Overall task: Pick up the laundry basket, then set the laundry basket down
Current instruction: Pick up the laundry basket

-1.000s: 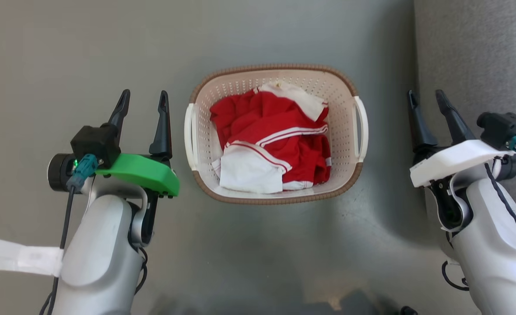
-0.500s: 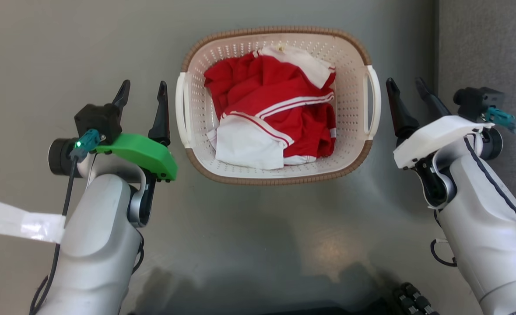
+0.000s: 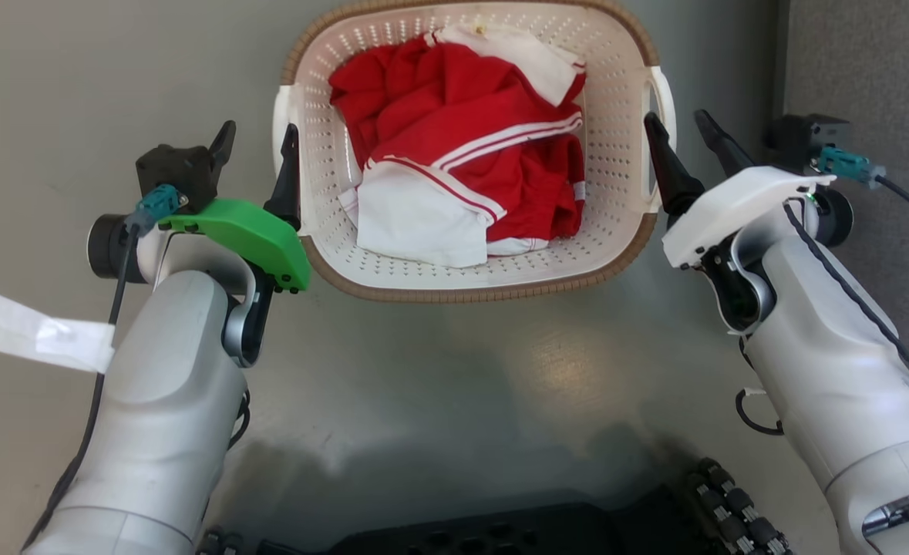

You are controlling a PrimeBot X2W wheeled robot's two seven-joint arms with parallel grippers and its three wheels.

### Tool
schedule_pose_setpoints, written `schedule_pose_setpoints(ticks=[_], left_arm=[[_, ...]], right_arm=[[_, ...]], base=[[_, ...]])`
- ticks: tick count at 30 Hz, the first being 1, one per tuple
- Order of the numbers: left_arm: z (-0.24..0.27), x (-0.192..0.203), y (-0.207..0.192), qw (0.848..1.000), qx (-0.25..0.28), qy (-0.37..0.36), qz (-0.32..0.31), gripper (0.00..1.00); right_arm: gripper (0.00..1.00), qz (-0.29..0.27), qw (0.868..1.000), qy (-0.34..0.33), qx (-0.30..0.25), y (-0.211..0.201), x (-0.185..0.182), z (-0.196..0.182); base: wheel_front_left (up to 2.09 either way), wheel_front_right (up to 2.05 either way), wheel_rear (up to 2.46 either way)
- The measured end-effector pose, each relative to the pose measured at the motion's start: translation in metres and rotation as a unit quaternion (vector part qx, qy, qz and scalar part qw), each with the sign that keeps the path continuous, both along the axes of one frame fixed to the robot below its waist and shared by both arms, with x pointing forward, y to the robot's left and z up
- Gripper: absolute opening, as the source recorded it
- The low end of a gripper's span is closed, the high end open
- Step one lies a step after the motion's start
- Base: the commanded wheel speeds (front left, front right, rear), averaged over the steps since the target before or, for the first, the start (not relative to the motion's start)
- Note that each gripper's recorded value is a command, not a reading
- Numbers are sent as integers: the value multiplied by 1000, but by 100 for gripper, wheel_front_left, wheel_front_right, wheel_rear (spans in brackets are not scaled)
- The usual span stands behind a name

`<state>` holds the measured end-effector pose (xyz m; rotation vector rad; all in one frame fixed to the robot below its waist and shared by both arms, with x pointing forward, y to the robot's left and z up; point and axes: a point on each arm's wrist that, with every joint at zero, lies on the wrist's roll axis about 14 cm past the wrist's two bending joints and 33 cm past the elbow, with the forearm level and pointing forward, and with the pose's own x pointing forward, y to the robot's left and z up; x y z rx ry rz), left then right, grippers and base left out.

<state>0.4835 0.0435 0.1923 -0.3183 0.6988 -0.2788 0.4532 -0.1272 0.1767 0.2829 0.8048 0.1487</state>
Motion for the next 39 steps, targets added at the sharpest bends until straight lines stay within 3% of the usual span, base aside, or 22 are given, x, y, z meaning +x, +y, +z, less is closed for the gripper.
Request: schedule_pose_setpoints(ticks=[18, 19, 21, 22, 23, 24, 25, 39], left_arm=[[-57, -16, -20, 996, -18, 82, -26, 100], [-59, -18, -21, 996, -18, 86, -27, 92], [-62, -21, -22, 995, -22, 95, -25, 73], [-63, -22, -22, 995, -24, 98, -25, 52], [-64, -22, -22, 994, -24, 100, -24, 42], [-64, -22, -22, 994, -24, 101, -24, 25], [-64, -21, -22, 994, -25, 101, -25, 0], [-59, -20, -28, 993, -32, 106, -33, 0]], right_arm=[[100, 1, 999, 50, -5, -3, -11, -38], [100, 1, 999, 54, -5, -3, -12, -39], [85, 1, 998, 58, -5, -3, -14, -41], [63, 2, 998, 59, -5, -2, -14, -42], [45, 2, 998, 59, -5, -2, -13, -42], [29, 2, 998, 58, -4, -1, -11, -42], [0, 3, 998, 57, -4, -1, -10, -42], [0, 7, 998, 55, 3, 6, -8, -36]], base=[[0, 0, 0], [0, 0, 0], [0, 0, 0], [0, 0, 0], [0, 0, 0], [0, 0, 0], [0, 0, 0], [0, 0, 0]])
